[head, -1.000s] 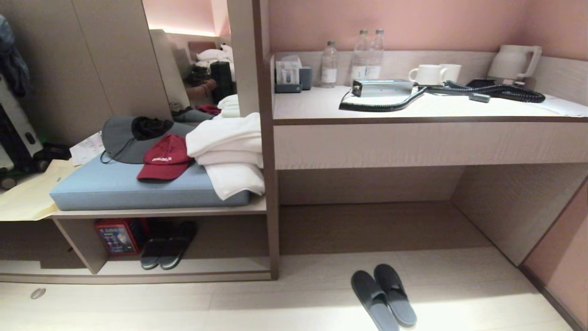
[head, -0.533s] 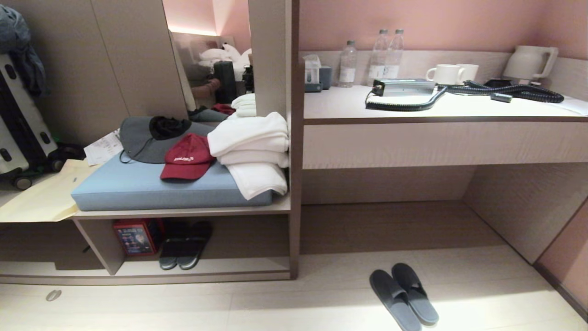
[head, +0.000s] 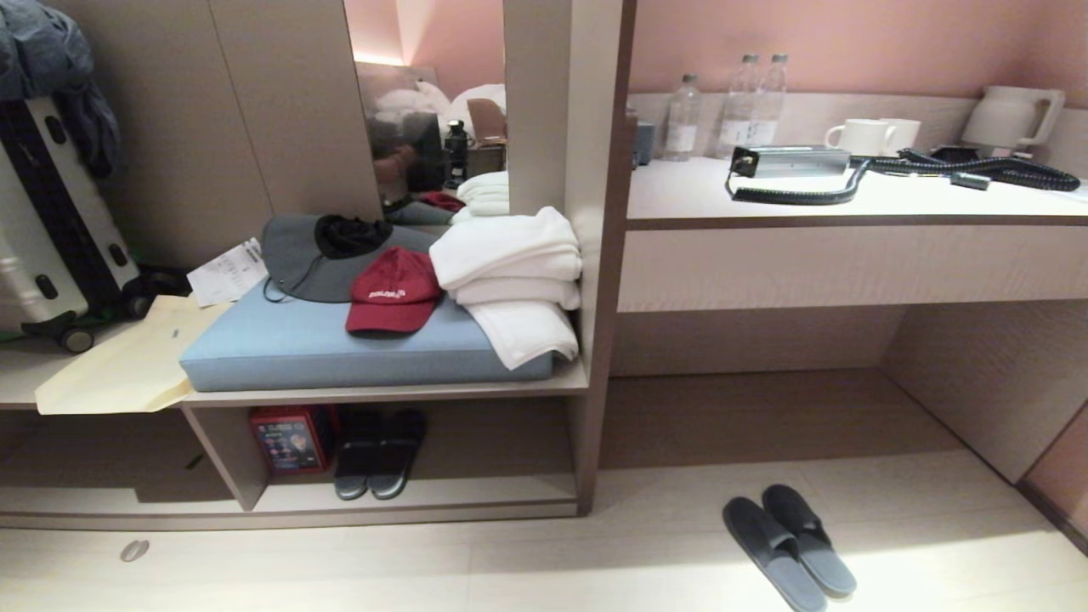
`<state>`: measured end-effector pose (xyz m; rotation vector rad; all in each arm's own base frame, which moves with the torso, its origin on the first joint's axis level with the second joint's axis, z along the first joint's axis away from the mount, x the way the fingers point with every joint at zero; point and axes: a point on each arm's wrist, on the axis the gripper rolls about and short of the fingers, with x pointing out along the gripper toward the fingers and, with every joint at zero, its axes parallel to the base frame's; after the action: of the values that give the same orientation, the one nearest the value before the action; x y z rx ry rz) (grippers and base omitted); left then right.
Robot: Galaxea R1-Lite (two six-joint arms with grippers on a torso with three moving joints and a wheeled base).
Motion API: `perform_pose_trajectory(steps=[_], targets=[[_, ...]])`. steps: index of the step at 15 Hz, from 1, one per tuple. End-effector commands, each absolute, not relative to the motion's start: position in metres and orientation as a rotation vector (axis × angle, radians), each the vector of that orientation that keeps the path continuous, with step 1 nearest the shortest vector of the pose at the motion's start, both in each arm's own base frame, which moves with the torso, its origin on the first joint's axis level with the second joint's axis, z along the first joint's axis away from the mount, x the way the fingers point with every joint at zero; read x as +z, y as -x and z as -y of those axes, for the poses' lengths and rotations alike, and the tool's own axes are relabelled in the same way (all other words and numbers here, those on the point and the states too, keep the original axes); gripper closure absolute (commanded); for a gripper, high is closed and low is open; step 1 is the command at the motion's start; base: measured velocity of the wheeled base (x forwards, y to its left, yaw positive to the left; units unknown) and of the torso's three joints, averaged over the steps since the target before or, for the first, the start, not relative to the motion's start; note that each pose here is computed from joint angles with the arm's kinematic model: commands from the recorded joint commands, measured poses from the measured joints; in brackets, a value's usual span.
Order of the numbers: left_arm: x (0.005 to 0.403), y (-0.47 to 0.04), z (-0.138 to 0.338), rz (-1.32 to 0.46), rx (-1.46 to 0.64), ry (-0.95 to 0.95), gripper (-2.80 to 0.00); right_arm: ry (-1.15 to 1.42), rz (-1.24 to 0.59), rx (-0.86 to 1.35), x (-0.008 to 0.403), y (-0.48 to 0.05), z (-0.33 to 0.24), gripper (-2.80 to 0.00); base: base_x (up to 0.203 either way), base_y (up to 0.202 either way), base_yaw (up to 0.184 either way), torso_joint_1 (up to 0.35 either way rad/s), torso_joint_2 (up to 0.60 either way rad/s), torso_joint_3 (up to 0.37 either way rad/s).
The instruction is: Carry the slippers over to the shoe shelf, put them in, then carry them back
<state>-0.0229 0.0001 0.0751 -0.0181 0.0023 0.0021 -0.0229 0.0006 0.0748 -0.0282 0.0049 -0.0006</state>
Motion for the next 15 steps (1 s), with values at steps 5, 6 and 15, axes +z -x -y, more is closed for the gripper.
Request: perform_pose_trajectory(steps=[5,6,15], targets=[[0.0752,0.0228,-0.0001,-0.003,0.003,0.018,0.00,0.029,-0.005,0.000,0.0748,0.0229,-0.0006,0.00,0.000,0.196,0.000,0.002,0.00,0.002],[0.0752,0.0228,-0.0001,-0.003,0.003,0.018,0.00,0.029,-0.005,0.000,0.0748,0.0229,-0.0006,0.00,0.000,0.195,0.000,0.005,0.00,0.002],[0.0752,0.0228,-0.0001,-0.003,0.002,0.009,0.00,0.029,-0.006,0.000,0.0744,0.0228,-0.0006,0.00,0.000,0.155,-0.002,0.000,0.00,0.001]])
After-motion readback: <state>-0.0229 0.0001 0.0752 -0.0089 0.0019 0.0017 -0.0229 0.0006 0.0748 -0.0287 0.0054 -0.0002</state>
